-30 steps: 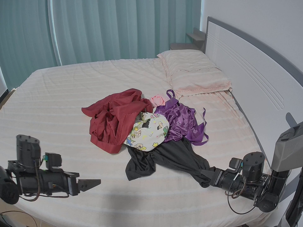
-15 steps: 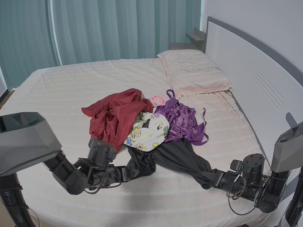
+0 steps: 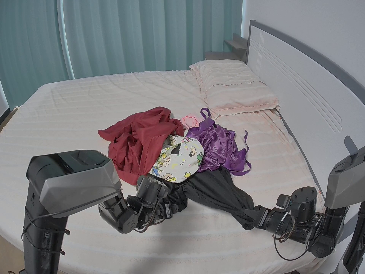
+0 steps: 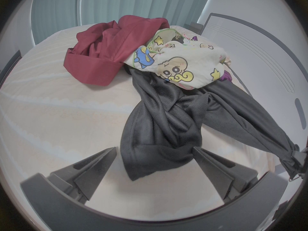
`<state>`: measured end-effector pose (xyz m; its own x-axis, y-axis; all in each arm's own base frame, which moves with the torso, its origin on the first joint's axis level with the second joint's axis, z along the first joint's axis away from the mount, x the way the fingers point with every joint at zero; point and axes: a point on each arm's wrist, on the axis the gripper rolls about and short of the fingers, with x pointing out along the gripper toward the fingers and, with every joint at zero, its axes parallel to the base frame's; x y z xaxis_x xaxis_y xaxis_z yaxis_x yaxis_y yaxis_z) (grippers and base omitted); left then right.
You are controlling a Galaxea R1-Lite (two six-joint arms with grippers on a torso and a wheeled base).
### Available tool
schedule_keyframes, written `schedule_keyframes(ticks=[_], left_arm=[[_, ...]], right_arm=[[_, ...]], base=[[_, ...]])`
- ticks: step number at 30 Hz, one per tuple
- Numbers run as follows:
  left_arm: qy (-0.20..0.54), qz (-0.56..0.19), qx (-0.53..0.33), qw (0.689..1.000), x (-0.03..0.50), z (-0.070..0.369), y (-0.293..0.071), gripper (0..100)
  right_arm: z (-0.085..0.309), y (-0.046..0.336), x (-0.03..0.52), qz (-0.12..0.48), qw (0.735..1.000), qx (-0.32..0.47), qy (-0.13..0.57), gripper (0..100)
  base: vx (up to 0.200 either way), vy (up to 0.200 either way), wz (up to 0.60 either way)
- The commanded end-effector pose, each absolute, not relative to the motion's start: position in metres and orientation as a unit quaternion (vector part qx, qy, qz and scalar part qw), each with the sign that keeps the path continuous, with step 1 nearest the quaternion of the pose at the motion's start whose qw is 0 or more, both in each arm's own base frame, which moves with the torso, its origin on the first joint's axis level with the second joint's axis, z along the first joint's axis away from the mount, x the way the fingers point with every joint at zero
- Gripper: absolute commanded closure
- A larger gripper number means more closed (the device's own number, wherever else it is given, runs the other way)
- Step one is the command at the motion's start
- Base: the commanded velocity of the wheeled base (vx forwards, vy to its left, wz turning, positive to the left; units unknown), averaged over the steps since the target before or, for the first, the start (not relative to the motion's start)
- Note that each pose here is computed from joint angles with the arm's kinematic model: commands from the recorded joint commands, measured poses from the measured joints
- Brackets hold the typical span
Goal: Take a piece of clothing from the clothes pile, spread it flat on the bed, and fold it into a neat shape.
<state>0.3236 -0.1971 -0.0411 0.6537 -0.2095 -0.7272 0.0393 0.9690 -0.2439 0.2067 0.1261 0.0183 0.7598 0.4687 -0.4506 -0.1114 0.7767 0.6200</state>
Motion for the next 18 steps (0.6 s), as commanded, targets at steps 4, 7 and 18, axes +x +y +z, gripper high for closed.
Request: schedule_keyframes(ticks=[4, 7, 18], left_arm=[[0.407, -0.063, -0.103, 0.905, 0.337, -0.058, -0.204, 100], [0.407, -0.063, -0.104, 0.905, 0.337, -0.058, -0.204, 100], [0.348, -0.077, -0.173, 0.918, 0.315, -0.033, -0.188, 100]], right_arm=[[0.018, 0.127, 0.207, 0.164, 0.892, 0.292, 0.304, 100], [0.017, 0.127, 0.207, 0.165, 0.891, 0.292, 0.305, 100], [0.01, 0.127, 0.207, 0.159, 0.889, 0.288, 0.32, 100]], base=[[0.0, 0.0, 0.0], [0.0, 0.0, 0.0], [0.0, 0.0, 0.0]])
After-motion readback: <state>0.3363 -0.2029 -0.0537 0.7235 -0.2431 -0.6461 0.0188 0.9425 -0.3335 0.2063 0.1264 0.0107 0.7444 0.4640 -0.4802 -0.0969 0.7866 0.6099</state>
